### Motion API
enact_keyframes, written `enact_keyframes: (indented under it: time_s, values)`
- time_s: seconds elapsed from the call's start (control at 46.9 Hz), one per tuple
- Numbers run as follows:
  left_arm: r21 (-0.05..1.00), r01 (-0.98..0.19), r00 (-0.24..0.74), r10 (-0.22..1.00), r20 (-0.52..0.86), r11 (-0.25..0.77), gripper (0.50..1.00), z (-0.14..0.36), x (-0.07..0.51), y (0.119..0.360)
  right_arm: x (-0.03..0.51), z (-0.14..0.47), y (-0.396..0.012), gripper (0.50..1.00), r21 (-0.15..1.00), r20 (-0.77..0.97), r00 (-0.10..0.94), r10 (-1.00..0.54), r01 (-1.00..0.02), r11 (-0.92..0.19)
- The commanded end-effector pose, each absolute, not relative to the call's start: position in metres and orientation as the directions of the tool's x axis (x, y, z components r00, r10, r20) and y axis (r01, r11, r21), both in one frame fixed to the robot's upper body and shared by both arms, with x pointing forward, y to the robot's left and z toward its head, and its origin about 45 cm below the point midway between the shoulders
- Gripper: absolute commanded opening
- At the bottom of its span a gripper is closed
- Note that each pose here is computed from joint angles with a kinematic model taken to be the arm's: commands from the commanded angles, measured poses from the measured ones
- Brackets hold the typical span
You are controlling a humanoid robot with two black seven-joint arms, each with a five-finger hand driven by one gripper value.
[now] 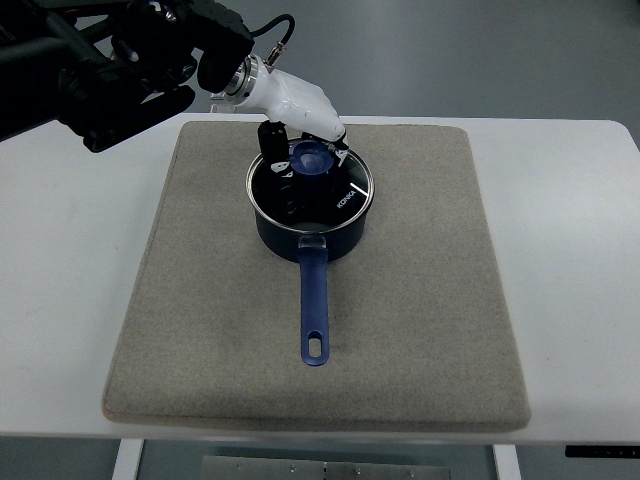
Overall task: Open pot lid and place left with left hand
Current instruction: 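Close the left hand fingers around the blue lid knob, then lift the glass lid off the saucepan with the left hand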
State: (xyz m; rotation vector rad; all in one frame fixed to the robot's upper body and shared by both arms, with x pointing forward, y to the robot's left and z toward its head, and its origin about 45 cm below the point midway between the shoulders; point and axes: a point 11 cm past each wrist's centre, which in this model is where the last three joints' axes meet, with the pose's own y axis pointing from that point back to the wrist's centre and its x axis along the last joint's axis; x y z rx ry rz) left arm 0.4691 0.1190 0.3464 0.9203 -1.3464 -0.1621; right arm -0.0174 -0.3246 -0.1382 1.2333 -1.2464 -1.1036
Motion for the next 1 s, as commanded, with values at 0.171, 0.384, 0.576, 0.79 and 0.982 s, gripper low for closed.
enact_keyframes:
  time_s: [0.171,0.384,0.576,0.79,0.982]
  values:
    - [0.645,-0.395,0.265,-0.591,0.762,0.654,0.5,0.349,0.469,0.118,-0.017,-0.138,-0.325,0.917,0.996,0.058,0.044,-0.997,-0.063,0.055]
    - [0.634,-0.396,0.262,-0.581,0.771,0.664,0.5,0.353,0.469,0.115,-0.017,-0.138,-0.325,0.917,0.996,0.058,0.044,-0.997,-0.063,0.055]
    - [0.631,-0.399,0.259,-0.578,0.774,0.666,0.5,0.355,0.47,0.115,-0.017,-0.138,-0.325,0.915,0.996,0.058,0.044,-0.997,-0.063,0.055]
    - [0.628,-0.399,0.259,-0.575,0.776,0.668,0.5,0.356,0.47,0.115,-0.017,-0.138,-0.325,0.917,0.996,0.058,0.044,-0.997,-0.063,0.055]
    - [0.619,-0.404,0.252,-0.568,0.783,0.674,0.5,0.362,0.471,0.113,-0.017,-0.138,-0.325,0.915,0.996,0.058,0.044,-0.997,-0.063,0.055]
